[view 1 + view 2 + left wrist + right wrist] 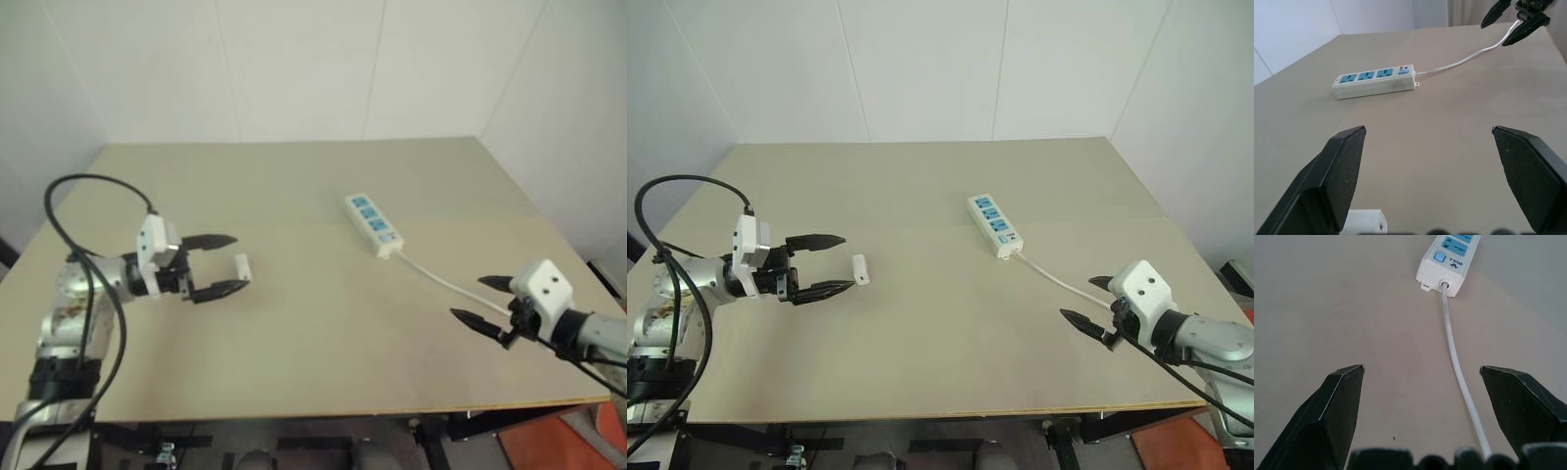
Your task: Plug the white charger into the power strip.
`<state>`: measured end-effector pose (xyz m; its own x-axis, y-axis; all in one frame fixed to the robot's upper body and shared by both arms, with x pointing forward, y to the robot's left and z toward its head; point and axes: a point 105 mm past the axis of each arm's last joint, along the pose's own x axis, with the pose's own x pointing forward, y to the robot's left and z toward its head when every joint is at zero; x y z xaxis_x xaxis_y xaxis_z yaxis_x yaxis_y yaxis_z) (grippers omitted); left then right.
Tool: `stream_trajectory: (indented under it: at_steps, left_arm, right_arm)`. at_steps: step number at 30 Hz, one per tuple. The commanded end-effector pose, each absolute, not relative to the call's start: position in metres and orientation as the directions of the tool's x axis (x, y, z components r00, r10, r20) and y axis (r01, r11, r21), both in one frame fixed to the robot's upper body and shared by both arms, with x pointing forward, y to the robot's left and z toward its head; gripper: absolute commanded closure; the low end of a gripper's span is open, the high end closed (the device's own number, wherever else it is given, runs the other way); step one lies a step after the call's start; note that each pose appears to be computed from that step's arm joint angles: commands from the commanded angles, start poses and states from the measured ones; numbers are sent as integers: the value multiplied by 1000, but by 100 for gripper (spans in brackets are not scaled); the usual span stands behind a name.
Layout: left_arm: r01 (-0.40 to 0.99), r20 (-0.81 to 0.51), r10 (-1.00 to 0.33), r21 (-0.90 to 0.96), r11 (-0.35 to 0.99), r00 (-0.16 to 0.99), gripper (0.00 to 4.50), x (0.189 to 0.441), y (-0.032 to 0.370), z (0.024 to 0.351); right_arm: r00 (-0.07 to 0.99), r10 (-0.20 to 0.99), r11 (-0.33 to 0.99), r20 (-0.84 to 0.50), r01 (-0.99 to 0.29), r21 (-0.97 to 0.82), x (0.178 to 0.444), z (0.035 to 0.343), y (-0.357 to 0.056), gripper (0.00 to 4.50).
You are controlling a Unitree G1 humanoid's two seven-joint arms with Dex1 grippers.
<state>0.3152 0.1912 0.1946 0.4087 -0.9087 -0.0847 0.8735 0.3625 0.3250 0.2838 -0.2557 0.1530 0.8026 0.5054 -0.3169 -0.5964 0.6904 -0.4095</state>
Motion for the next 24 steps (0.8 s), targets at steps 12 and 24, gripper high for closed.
stream_trajectory:
  at_steps: [12, 24]
  left_arm:
    - [853, -33, -913, 373, 366, 407, 0, 313, 187, 204]
    - [868, 28, -952, 403, 289, 304, 0, 320, 142, 216]
  right_arm:
    - [813, 513, 682, -275, -581, -444, 291, 168, -259, 5]
    - [811, 544, 710, -214, -581, -397, 368, 158, -242, 5]
